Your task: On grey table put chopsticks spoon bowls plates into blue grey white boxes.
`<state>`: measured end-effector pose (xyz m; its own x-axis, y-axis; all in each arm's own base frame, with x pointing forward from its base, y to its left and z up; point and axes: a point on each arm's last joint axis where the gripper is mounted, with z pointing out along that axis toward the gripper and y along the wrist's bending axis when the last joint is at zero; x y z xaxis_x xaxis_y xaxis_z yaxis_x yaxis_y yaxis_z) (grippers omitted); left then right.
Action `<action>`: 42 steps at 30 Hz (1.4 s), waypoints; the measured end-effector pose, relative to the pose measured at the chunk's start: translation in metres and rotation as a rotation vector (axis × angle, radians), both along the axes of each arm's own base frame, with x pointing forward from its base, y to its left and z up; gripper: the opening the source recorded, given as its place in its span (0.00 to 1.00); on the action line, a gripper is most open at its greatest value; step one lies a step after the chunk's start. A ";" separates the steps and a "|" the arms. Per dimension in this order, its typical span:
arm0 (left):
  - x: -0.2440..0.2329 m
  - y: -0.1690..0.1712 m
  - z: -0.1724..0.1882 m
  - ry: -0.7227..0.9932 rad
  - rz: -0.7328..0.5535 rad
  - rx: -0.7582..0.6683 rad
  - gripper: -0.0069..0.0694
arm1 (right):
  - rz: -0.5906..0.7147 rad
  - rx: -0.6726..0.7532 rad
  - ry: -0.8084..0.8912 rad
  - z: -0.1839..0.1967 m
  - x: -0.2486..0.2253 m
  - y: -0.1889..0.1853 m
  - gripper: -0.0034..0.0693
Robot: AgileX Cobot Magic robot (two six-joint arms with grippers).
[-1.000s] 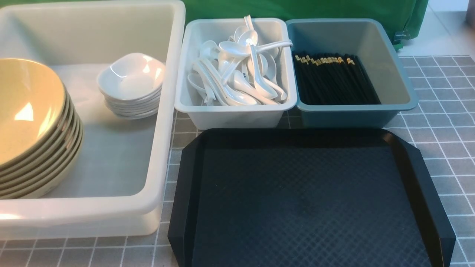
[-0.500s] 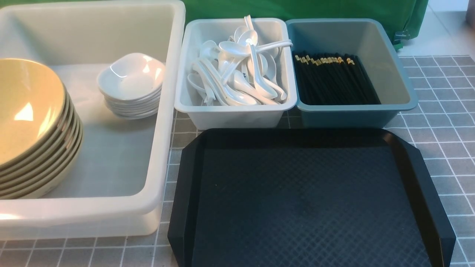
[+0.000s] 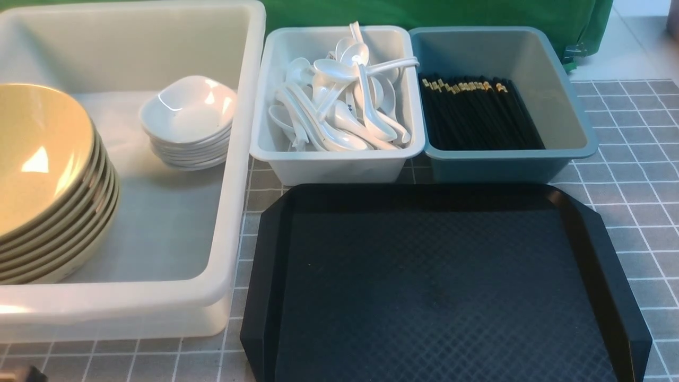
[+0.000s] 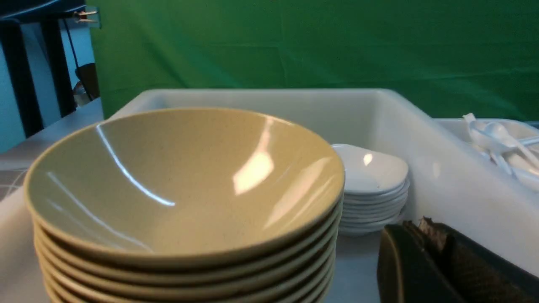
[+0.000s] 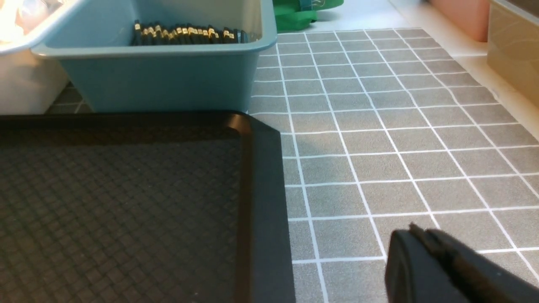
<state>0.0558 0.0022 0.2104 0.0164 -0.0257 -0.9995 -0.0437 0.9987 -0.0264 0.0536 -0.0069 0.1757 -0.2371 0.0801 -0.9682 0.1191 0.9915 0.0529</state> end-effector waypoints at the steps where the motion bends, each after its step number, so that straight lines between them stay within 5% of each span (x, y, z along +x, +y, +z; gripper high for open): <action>1: 0.000 0.000 -0.007 0.024 -0.001 0.000 0.08 | 0.000 0.000 0.000 0.000 0.000 0.000 0.11; 9: -0.001 -0.002 -0.032 0.243 -0.032 0.041 0.08 | 0.000 -0.001 -0.001 0.000 0.000 0.000 0.11; 42: -0.002 -0.002 -0.032 0.242 -0.037 0.045 0.08 | 0.000 -0.001 -0.001 0.000 0.000 0.000 0.15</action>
<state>0.0542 0.0005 0.1783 -0.2235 0.0223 -0.9744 -0.0071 0.9997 0.0245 0.0535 -0.0069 0.1758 -0.2364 0.0793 -0.9684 0.1191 0.9915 0.0521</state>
